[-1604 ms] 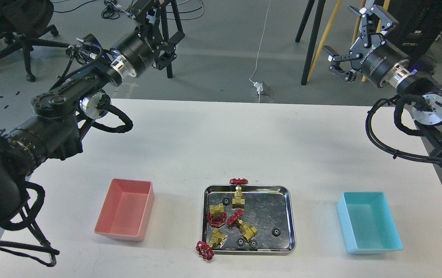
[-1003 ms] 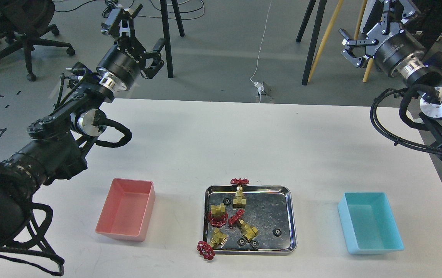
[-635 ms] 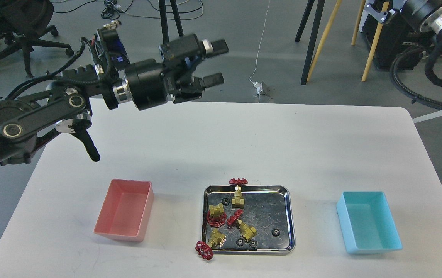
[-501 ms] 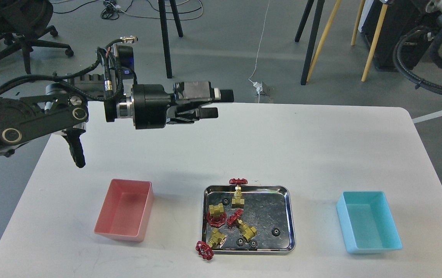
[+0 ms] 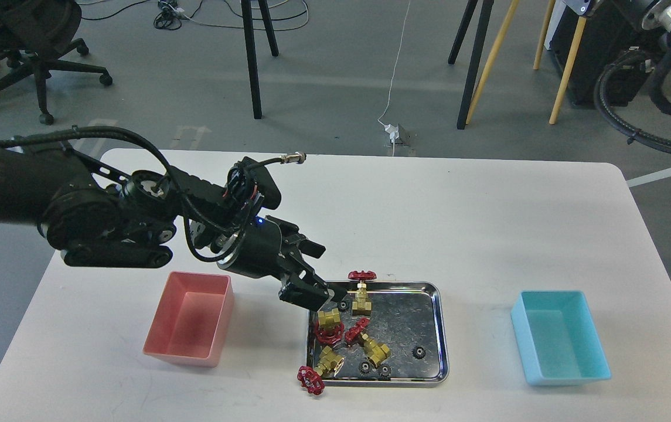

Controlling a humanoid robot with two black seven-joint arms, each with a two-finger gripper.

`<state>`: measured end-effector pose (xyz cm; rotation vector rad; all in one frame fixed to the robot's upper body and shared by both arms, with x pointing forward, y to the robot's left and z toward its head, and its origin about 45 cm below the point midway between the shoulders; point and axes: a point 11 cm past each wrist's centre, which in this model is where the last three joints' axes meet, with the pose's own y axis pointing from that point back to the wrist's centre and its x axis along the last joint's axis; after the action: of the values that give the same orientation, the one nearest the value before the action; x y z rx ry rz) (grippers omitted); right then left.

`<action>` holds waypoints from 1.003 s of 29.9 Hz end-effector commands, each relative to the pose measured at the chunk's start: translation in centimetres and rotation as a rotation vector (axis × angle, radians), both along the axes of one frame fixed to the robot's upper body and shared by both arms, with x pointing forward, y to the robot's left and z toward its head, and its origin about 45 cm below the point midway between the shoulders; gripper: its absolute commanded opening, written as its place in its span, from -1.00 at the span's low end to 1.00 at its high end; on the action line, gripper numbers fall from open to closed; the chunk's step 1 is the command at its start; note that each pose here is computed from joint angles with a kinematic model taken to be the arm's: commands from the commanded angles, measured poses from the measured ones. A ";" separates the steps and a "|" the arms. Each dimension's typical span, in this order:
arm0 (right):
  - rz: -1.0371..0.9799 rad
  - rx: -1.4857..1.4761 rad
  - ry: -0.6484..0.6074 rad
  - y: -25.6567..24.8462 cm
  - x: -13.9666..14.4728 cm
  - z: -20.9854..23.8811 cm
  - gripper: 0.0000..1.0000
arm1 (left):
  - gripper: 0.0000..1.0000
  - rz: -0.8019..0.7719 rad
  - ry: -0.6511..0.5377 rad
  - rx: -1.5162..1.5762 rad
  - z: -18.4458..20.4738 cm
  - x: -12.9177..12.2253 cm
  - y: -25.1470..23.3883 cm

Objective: Place valve in pink box and gear in blue box
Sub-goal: 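Lower the left gripper onto a red-handled brass valve in the tray, then close the left gripper on the brass valve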

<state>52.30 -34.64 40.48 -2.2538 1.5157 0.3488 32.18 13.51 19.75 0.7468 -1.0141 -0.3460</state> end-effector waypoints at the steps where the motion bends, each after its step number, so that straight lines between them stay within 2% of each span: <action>1: -0.007 -0.001 0.019 -0.4 -0.2 -1.0 1.00 | 0.98 -0.015 -0.004 0.023 -2.3 0.2 -0.5; 9: -0.011 0.001 0.034 -0.6 -0.3 -1.9 1.00 | 0.98 -0.024 0.000 0.070 -7.3 -0.3 0.2; 20: -0.015 0.001 0.049 -0.8 -0.5 -2.7 1.00 | 0.97 -0.021 0.024 0.068 -8.6 -1.2 0.4; 30: -0.018 0.001 0.060 -1.0 -0.6 -3.3 1.00 | 0.56 -0.018 0.030 0.053 -8.9 -1.5 0.2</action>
<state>51.70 -35.60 37.18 -2.2464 1.5643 0.4146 30.65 13.76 10.79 0.7830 -0.9823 -0.4047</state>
